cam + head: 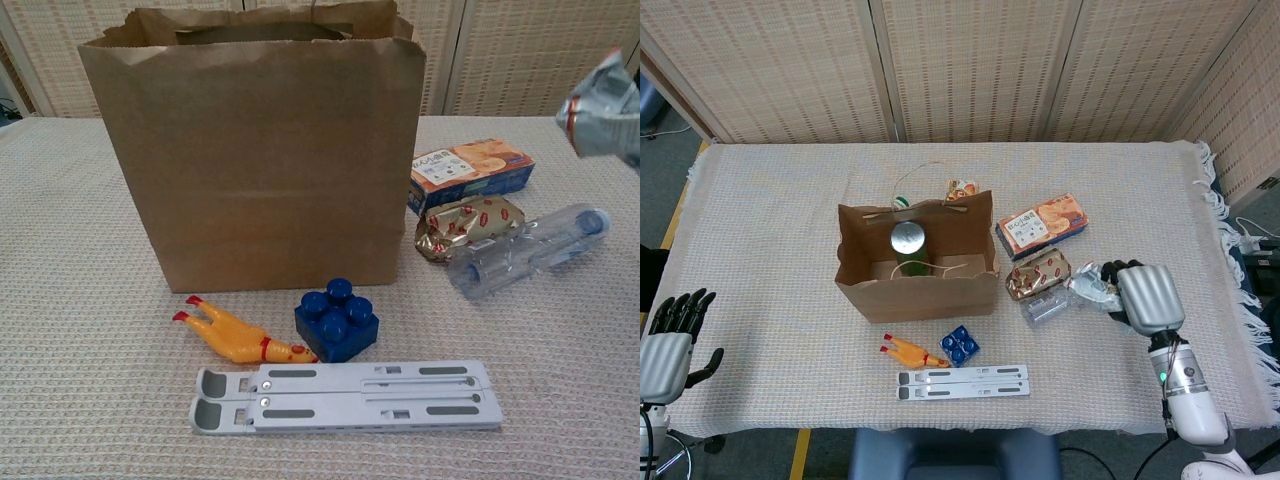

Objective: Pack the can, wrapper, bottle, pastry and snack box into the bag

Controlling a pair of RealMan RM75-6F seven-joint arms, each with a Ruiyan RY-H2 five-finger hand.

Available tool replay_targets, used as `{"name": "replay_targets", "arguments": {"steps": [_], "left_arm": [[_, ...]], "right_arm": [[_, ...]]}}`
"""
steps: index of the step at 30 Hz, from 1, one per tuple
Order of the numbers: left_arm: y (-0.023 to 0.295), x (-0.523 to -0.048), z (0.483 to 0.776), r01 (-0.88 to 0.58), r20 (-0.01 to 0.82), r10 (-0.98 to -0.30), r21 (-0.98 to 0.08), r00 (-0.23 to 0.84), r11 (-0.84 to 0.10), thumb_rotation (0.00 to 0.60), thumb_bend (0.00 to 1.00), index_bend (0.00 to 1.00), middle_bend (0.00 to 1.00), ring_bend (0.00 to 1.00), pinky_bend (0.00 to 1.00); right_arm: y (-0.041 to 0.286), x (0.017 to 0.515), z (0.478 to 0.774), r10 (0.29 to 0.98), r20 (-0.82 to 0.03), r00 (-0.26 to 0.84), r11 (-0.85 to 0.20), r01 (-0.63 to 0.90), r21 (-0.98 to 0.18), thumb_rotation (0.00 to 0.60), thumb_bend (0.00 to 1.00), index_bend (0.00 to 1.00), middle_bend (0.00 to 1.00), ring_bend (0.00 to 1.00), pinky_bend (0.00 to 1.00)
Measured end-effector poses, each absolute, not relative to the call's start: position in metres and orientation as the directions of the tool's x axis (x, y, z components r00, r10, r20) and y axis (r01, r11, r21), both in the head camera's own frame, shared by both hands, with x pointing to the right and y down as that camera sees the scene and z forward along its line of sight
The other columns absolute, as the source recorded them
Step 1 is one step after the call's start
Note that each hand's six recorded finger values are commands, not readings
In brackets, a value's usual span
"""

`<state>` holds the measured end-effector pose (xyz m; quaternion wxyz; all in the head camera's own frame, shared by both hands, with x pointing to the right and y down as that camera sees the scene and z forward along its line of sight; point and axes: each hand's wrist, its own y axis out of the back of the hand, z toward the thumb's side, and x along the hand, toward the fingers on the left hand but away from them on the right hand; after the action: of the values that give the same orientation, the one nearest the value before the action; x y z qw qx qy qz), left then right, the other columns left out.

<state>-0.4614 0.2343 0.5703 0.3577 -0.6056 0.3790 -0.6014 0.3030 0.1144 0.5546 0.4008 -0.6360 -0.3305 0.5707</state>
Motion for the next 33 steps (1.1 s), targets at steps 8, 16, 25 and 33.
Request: {"name": "replay_targets", "arguments": {"steps": [8,16,25,33], "left_arm": [[0.234,-0.462,0.570,-0.031,0.457,-0.889,-0.889,-0.011,-0.457,0.600,0.36,0.00,0.00,0.00,0.00],[0.234,-0.462,0.570,-0.031,0.457,-0.889,-0.889,-0.011,-0.457,0.600,0.36,0.00,0.00,0.00,0.00],[0.234,-0.463,0.571,-0.037,0.461,-0.888,-0.887,-0.006,-0.460,0.600,0.36,0.00,0.00,0.00,0.00],[0.233,-0.464,0.571,-0.042,0.463,-0.887,-0.886,-0.002,-0.462,0.600,0.36,0.00,0.00,0.00,0.00]], "right_arm": [[0.047,0.249,0.479,0.953,-0.233,0.192,-0.242,0.024,-0.970,0.600,0.39,0.63,0.56,0.59,0.69],[0.014,0.154,0.464,0.945,-0.121,0.303,-0.149,0.072,-0.986,0.600,0.39,0.61,0.56,0.58,0.69],[0.006,0.075,0.494,0.933,-0.121,0.339,-0.155,0.076,-0.985,0.600,0.39,0.58,0.56,0.57,0.67],[0.018,-0.001,0.540,0.917,-0.157,0.368,-0.185,0.043,-0.982,0.600,0.28,0.37,0.47,0.41,0.58]]}}
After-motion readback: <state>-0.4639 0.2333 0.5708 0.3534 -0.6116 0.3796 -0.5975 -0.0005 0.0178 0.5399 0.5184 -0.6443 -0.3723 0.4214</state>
